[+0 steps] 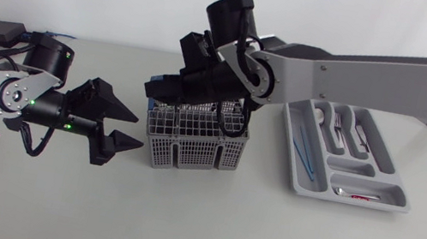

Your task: Unload the cutlery basket into the drawer organizer.

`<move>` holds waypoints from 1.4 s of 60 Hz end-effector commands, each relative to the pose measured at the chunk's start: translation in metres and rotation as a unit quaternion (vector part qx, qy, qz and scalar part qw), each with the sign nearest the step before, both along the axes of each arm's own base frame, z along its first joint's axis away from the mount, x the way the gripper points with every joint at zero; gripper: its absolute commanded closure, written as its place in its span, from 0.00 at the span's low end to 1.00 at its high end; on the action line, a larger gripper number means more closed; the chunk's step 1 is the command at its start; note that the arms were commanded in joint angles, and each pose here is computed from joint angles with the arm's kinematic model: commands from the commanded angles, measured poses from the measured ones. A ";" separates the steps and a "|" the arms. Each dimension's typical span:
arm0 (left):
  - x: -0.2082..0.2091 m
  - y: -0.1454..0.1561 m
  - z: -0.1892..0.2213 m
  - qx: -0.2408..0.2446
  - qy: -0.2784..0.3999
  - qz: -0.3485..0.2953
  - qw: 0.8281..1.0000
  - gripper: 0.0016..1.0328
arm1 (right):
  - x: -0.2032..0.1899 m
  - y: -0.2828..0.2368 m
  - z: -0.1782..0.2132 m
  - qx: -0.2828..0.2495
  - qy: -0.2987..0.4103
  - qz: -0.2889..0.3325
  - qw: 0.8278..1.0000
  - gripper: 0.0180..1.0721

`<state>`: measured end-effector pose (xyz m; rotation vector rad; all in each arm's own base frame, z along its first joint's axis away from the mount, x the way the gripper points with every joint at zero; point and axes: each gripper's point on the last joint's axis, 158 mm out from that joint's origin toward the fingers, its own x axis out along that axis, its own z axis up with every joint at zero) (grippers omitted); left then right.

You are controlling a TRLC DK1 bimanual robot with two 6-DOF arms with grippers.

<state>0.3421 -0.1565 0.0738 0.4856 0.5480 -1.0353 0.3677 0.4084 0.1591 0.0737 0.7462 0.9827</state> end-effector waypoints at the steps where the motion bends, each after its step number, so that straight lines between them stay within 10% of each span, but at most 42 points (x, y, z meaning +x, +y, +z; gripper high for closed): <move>1: 0.002 -0.005 0.010 -0.006 -0.006 -0.004 1.000 0.06 | -0.010 -0.002 0.006 0.005 0.000 0.006 1.000 0.95; 45: 0.000 -0.006 0.011 -0.006 -0.006 -0.006 1.000 0.06 | -0.033 -0.050 0.112 0.087 -0.074 -0.004 0.993 0.95; 60: -0.005 -0.002 0.014 -0.004 0.003 -0.003 1.000 0.06 | -0.025 -0.153 0.102 -0.002 -0.122 -0.108 0.987 0.95; 84: -0.021 -0.008 0.028 -0.006 0.000 -0.011 1.000 0.06 | -0.014 -0.340 -0.017 -0.168 -0.082 -0.269 0.945 0.95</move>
